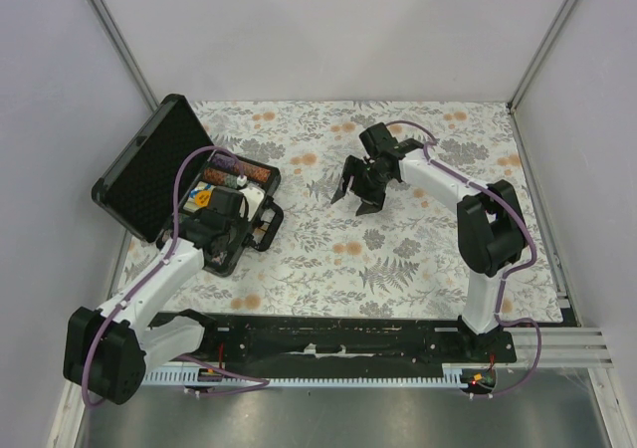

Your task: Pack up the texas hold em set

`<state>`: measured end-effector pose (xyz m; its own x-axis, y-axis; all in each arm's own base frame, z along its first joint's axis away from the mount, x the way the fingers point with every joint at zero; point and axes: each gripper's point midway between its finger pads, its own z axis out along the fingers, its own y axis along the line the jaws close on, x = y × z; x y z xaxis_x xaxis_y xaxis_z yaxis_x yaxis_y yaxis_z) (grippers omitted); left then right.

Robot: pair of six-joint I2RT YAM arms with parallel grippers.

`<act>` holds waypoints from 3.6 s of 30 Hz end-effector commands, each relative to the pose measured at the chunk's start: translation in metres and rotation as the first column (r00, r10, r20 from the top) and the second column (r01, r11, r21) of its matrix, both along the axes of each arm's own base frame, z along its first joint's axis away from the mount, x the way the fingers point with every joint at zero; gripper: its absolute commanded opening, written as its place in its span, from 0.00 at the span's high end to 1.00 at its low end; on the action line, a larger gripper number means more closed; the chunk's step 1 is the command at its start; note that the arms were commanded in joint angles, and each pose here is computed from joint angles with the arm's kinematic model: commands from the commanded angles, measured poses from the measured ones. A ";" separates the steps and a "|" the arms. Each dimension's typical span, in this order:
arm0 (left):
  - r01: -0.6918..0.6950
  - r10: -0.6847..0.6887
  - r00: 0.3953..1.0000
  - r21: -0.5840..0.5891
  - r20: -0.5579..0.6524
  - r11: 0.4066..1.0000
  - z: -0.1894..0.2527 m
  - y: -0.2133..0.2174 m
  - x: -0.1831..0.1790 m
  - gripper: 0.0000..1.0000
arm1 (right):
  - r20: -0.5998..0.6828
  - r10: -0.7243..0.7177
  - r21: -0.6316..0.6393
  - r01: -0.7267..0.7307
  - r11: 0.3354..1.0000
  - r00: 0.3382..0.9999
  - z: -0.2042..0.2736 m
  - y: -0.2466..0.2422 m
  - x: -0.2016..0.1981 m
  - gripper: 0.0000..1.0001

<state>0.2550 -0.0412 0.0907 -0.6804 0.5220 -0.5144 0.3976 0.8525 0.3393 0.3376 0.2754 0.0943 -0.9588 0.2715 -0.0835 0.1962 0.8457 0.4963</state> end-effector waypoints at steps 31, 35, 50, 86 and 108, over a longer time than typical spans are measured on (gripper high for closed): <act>-0.477 0.529 0.747 -0.229 0.402 0.849 0.239 0.079 0.099 0.02 | 0.097 0.031 -0.011 -0.030 0.999 0.995 0.024 -0.009 0.008 0.19; -0.552 0.592 0.706 -0.221 0.388 0.804 0.247 0.109 0.102 0.02 | 0.100 0.033 -0.007 -0.033 0.999 0.994 0.027 -0.010 0.006 0.19; -0.725 0.764 0.607 -0.242 0.216 0.645 0.195 0.181 0.099 0.02 | 0.095 0.041 0.002 -0.042 0.999 0.995 0.027 -0.007 0.006 0.19; -0.544 0.623 0.779 -0.577 -0.076 0.609 0.130 0.064 0.038 0.47 | 0.059 0.009 -0.009 -0.009 1.000 0.998 0.015 -0.015 -0.009 0.21; -0.415 0.427 0.878 -0.786 -0.214 0.459 0.116 -0.007 0.013 0.47 | 0.136 0.074 0.027 -0.078 0.997 0.988 0.032 0.027 -0.019 0.21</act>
